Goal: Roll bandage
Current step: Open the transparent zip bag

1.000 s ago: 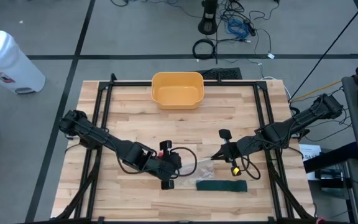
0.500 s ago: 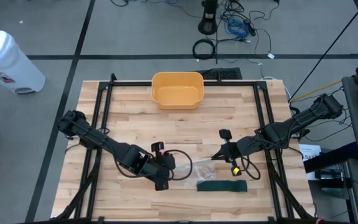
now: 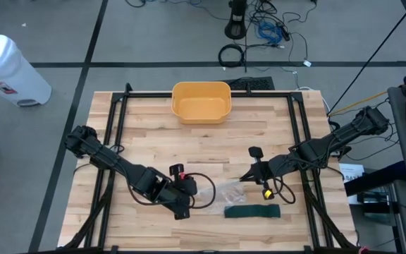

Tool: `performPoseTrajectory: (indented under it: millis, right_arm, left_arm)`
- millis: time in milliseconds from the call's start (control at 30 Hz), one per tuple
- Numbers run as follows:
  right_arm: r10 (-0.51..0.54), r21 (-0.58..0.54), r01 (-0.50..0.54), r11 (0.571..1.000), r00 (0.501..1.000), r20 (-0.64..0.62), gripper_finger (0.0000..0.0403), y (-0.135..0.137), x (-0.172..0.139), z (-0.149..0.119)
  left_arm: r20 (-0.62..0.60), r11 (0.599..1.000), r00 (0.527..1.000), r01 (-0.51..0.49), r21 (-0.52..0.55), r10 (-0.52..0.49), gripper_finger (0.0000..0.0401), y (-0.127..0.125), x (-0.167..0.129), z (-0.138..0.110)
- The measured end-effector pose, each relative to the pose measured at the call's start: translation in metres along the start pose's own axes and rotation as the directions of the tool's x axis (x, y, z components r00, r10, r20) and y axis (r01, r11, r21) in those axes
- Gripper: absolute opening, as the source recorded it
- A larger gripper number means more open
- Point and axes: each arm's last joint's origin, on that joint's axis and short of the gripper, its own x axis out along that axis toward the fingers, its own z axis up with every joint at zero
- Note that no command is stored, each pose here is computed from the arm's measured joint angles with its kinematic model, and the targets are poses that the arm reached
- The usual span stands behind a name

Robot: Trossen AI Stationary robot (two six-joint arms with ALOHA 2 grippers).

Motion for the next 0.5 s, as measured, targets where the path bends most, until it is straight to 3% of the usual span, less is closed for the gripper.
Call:
performPoseTrajectory:
  millis: [200, 367, 500]
  right_arm:
    - [0.000, 0.000, 0.000, 1.000, 1.000, 0.001, 0.0000, 0.000, 0.000, 0.000]
    - [0.000, 0.001, 0.000, 1.000, 1.000, 0.003, 0.0000, 0.000, 0.000, 0.000]
    - [0.000, 0.007, 0.000, 1.000, 1.000, 0.003, 0.0000, 0.000, 0.000, 0.000]
  left_arm:
    - [0.066, 1.000, 0.998, 0.016, -0.026, -0.014, 0.0125, -0.003, 0.000, 0.006]
    - [0.136, 0.994, 0.985, -0.109, -0.010, 0.109, 0.0193, 0.001, 0.000, 0.008]
    - [0.171, 0.986, 0.971, -0.168, -0.013, 0.168, 0.0206, 0.008, 0.002, 0.013]
